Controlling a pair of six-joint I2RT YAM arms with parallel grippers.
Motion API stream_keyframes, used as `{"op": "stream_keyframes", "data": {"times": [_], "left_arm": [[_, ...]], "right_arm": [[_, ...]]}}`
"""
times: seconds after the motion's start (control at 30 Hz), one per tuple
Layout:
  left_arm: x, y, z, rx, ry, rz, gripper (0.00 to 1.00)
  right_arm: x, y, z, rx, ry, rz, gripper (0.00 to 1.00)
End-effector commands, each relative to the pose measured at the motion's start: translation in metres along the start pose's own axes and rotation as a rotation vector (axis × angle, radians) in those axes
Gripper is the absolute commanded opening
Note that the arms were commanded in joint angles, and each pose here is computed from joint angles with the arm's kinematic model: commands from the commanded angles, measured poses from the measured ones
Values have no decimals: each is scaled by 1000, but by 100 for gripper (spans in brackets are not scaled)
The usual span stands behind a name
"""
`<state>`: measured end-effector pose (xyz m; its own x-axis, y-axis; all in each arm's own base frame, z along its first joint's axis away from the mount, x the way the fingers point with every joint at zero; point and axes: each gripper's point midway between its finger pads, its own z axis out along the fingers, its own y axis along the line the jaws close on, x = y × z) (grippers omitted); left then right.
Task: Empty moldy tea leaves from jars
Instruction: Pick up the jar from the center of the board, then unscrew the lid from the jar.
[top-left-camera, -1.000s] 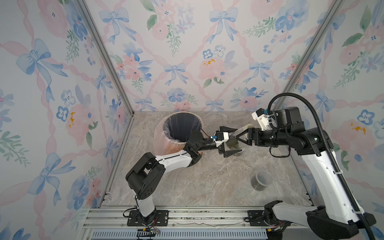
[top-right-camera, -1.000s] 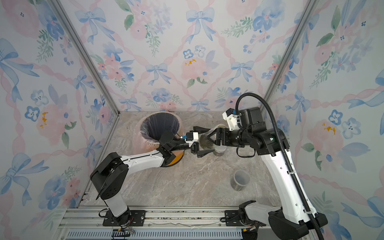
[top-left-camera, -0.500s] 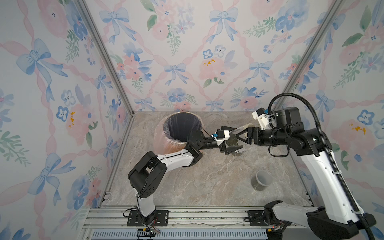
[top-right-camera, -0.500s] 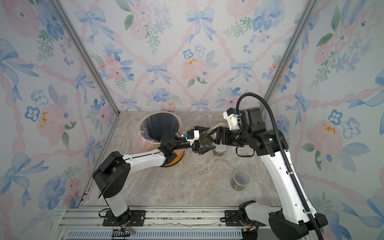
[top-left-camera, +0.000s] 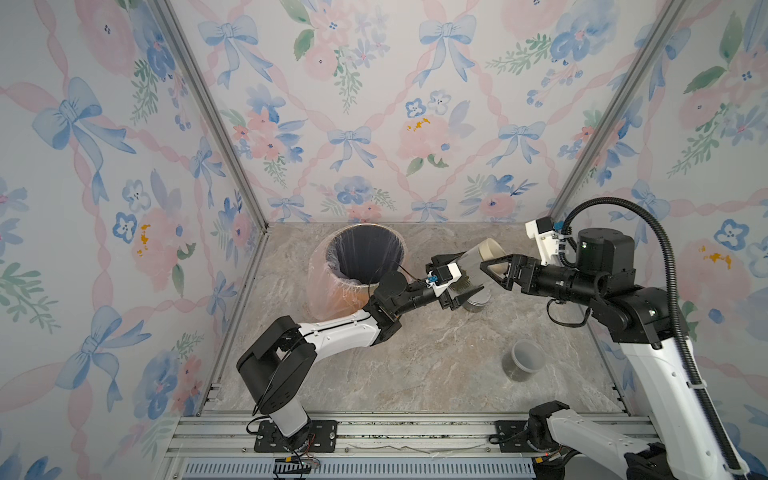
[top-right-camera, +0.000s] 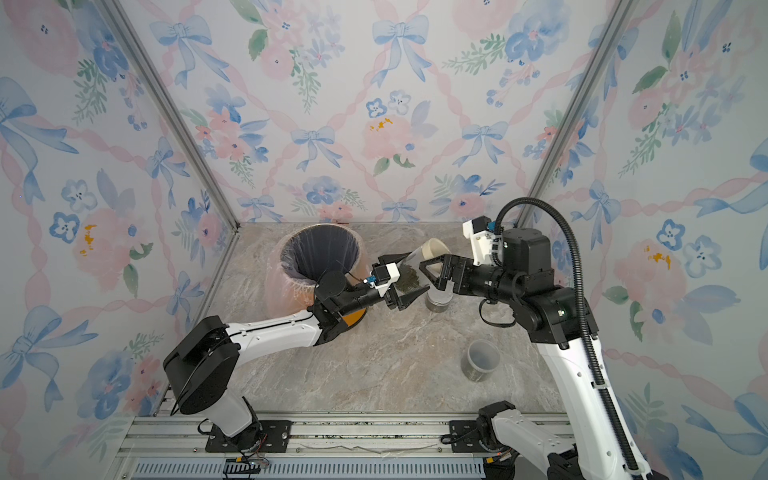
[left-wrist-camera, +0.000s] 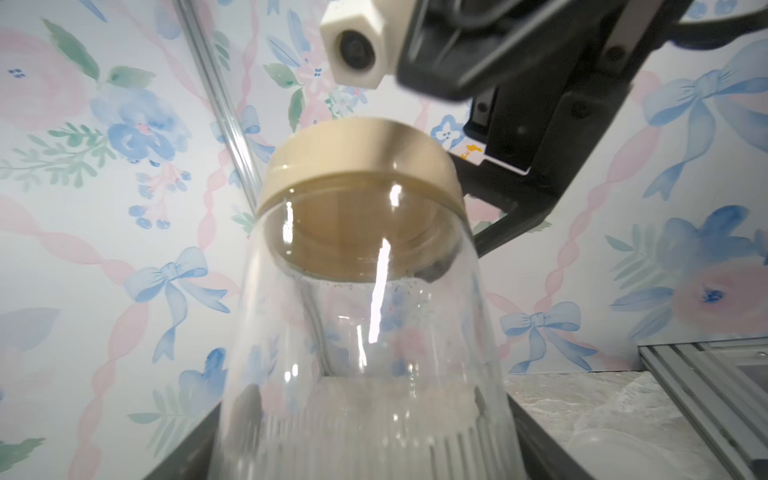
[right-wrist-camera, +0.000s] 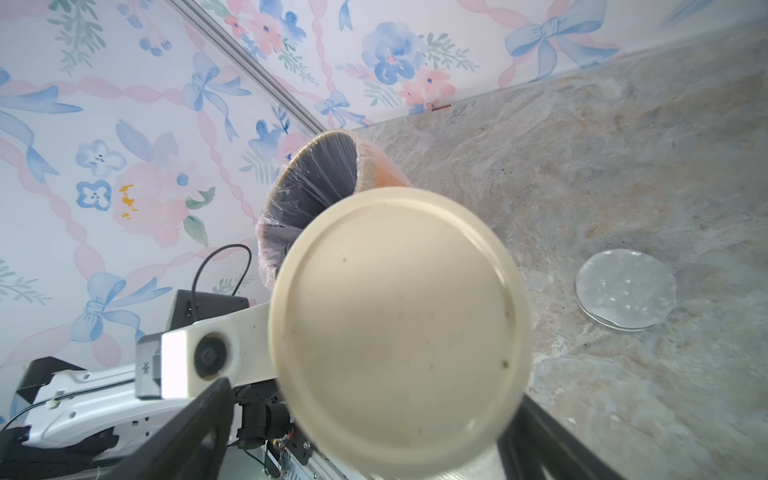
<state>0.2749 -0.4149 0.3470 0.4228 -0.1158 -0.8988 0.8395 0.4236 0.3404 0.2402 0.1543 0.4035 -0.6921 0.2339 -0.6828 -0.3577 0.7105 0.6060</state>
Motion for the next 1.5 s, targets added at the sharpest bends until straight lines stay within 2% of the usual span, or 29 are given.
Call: {"op": "stream_keyframes", "data": {"times": [0.0,0.13,0.3,0.5,0.73,1.03,1.47], "left_arm": [[-28,34,-12,-233,1,171,32],[-28,50,-24,-405,90,306,30],[-43,74,-44,-578,112,440,29],[-56,74,-46,-583,111,624,29],[-63,79,-36,-595,142,764,29],[-75,85,-28,-607,142,778,28],[-67,82,-21,-585,154,763,28]], "right_arm": [[-10,7,-1,-49,-56,34,97],[-16,8,0,-58,-82,72,96],[-30,9,5,-67,-107,131,97],[-48,12,15,-87,-119,178,96],[-68,19,25,-116,-143,200,97],[-79,15,41,-120,-152,228,96],[-90,28,46,-165,-165,222,97]]}}
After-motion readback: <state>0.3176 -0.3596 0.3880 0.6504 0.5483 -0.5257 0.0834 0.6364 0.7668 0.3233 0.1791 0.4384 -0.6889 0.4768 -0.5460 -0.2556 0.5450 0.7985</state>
